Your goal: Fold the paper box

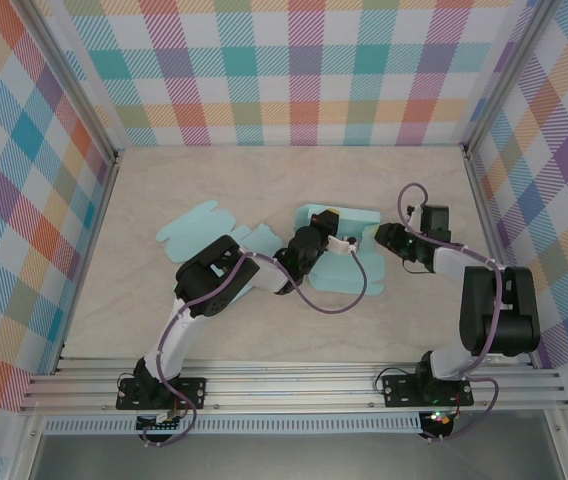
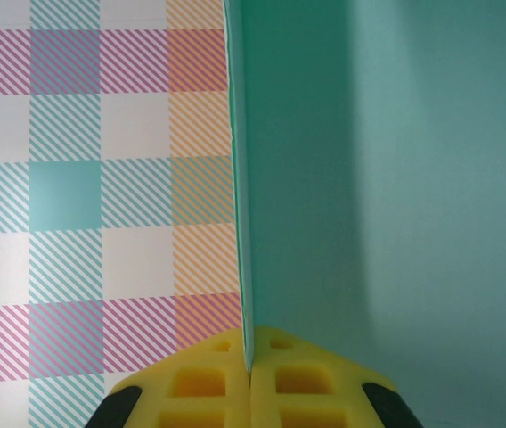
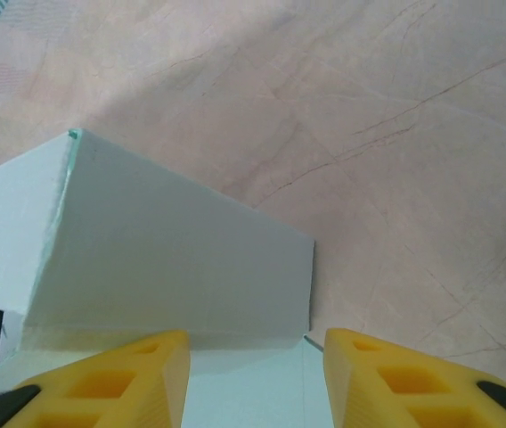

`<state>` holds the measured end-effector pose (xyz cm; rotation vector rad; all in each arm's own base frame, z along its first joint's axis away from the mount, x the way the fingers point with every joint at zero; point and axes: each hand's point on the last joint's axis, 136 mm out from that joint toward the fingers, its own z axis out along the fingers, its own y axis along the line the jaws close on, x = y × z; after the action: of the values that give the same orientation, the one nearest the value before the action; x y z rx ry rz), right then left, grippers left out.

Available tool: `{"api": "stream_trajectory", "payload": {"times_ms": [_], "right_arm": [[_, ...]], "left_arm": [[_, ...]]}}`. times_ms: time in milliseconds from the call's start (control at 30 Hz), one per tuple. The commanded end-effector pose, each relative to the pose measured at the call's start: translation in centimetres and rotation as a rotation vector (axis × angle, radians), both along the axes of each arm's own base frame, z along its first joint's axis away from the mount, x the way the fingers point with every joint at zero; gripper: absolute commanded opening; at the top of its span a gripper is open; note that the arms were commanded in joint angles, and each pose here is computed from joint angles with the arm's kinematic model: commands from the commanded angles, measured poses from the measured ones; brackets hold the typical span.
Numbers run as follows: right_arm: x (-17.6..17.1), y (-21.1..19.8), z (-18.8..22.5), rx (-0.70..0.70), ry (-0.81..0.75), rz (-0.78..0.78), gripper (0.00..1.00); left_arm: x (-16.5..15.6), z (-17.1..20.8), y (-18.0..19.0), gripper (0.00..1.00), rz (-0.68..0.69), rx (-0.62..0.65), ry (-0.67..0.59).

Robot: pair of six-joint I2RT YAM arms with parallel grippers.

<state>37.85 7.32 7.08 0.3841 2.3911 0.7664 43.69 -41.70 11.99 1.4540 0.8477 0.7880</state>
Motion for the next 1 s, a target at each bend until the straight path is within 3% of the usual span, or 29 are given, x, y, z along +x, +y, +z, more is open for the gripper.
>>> {"api": "stream_trajectory", "payload": {"times_ms": [0,533,967], "right_arm": [[-0.4,1.1,0.8,-0.018,-0.054,0.052,0.46],[-0.5,1.5,0.7,-0.059,-0.062,0.052,0.5],[2.9,0.9,-0.1,-0.15,-0.11,-0.017,0.5]], "left_arm": [[-0.5,-2.7,0.2,0.0,-0.024,0.071,0.058],[-0.5,-2.4,0.5,0.0,-0.025,0.069,0.064],[-0.8,-2.3,0.4,0.0,-0.042,0.07,0.068]]}}
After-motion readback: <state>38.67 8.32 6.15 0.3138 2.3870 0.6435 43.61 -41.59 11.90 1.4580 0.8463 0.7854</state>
